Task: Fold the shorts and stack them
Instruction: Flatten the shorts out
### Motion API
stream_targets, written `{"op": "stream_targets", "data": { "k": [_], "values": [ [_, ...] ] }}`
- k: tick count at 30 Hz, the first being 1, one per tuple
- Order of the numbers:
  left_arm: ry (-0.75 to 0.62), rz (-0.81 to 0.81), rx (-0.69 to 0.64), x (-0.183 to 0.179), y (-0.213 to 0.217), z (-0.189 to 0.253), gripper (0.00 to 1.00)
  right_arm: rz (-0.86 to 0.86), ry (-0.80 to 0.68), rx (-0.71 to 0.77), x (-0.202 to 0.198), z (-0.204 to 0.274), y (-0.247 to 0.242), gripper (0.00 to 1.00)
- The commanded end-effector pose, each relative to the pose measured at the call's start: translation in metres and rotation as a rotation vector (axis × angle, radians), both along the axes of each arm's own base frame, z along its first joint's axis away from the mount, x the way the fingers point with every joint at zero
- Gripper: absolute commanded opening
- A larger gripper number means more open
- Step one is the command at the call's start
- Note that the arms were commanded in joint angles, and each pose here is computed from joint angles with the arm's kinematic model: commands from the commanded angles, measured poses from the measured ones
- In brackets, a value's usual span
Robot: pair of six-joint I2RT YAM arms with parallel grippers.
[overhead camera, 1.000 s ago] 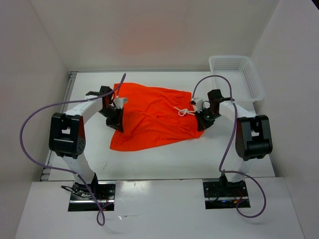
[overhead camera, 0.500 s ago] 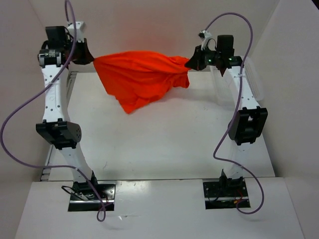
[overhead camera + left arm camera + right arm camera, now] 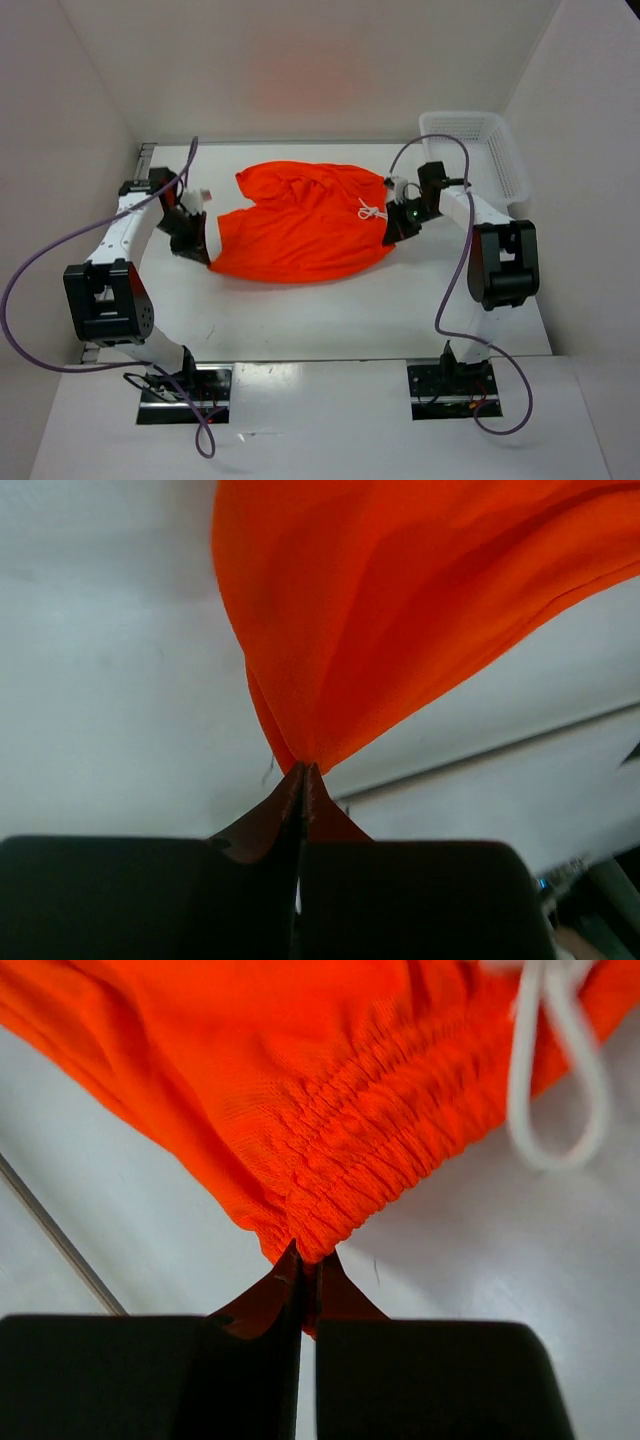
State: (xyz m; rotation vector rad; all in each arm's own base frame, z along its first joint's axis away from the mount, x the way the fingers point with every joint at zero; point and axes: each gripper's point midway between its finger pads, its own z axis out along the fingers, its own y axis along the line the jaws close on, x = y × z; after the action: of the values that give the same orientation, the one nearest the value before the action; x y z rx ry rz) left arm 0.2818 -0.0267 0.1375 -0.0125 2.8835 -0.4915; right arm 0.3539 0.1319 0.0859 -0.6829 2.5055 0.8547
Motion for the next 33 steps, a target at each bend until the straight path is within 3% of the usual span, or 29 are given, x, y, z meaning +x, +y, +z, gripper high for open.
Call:
{"op": "stream_targets", "data": {
  "k": [1,6,16,17,18,20,21,22,23,24,26,29,30,33],
  "values": [
    [0.133,0.002,0.004,-0.044,-0.001,-0.017,0.0,0.13,-0.104,-0.136,-0.03,0.006,-0.01,0.0],
    [0.278,0.004,0.063,-0.083,0.007,-0.059,0.0,0.231,-0.06,-0.275,-0.068,-0.02,-0.029,0.0],
    [0.343,-0.005,0.153,-0.113,0.019,-0.055,0.0,0.398,0.033,-0.392,-0.121,-0.04,-0.049,0.02],
    [0.343,-0.014,0.155,-0.115,0.017,-0.055,0.0,0.422,0.027,-0.41,-0.125,-0.042,-0.05,0.07],
    [0.353,-0.015,0.154,-0.118,0.017,-0.057,0.0,0.447,0.039,-0.423,-0.133,-0.049,-0.048,0.2],
    [0.365,-0.053,0.168,-0.123,0.012,-0.06,0.1,0.448,0.039,-0.423,-0.136,-0.049,-0.049,0.27],
    [0.365,-0.053,0.169,-0.123,0.012,-0.06,0.19,0.448,0.039,-0.423,-0.136,-0.049,-0.049,0.53],
    [0.365,-0.053,0.169,-0.123,0.012,-0.06,0.33,0.442,0.019,-0.438,-0.132,-0.047,-0.051,0.69],
    [0.365,-0.053,0.178,-0.123,0.014,-0.06,0.37,0.423,-0.018,-0.446,-0.122,-0.038,-0.049,0.79],
    [0.335,-0.05,0.18,-0.115,0.014,-0.058,0.4,0.403,-0.044,-0.465,-0.112,-0.033,-0.051,0.87],
    [0.208,-0.012,0.188,-0.082,0.021,-0.046,0.49,0.326,-0.155,-0.451,-0.08,0.0,-0.041,0.88],
    [-0.089,0.02,0.123,0.008,0.02,-0.004,0.55,0.237,-0.298,-0.311,-0.036,0.06,-0.009,0.88],
    [-0.148,0.015,0.098,0.039,0.018,-0.002,0.59,0.215,-0.33,-0.277,-0.024,0.073,-0.001,0.89],
    [-0.269,-0.066,0.066,0.112,-0.01,0.003,0.59,0.1,-0.411,-0.189,0.029,0.1,0.021,0.89]
  ]
}}
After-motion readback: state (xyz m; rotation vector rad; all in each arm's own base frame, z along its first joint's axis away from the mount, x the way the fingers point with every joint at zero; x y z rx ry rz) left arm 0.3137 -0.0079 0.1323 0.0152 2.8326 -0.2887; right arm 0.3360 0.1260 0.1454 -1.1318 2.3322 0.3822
